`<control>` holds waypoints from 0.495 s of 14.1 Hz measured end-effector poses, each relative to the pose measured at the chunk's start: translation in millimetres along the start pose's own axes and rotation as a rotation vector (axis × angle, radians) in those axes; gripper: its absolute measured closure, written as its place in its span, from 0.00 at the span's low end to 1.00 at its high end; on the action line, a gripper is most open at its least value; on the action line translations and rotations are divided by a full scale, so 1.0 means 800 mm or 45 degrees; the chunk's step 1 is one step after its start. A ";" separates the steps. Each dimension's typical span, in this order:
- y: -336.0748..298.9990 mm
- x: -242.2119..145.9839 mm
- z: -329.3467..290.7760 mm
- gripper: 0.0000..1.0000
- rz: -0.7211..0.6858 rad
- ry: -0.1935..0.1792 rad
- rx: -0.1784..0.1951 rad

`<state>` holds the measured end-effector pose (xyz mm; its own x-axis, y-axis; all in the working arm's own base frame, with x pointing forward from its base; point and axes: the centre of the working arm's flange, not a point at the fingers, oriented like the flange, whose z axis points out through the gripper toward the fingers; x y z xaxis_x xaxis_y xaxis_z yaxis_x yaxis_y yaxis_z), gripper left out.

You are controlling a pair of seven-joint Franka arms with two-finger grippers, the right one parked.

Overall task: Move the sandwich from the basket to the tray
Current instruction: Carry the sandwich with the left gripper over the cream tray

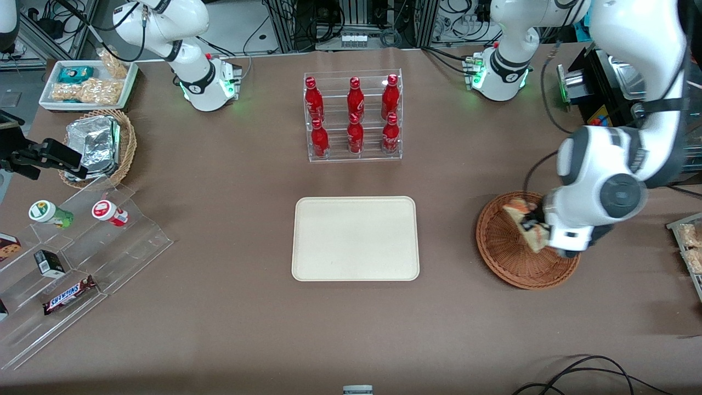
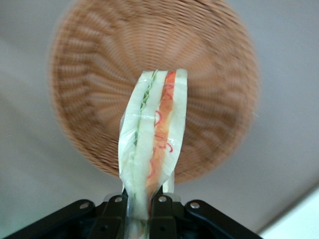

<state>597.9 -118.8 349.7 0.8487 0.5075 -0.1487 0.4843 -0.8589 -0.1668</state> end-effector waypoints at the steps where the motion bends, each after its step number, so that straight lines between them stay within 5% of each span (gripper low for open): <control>1: 0.038 -0.024 0.002 0.85 0.068 0.021 -0.006; 7: 0.244 -0.162 0.028 0.85 0.395 0.122 -0.065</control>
<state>577.6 -350.3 314.5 0.9725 0.2139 -0.0917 0.2071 -0.9752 -0.0783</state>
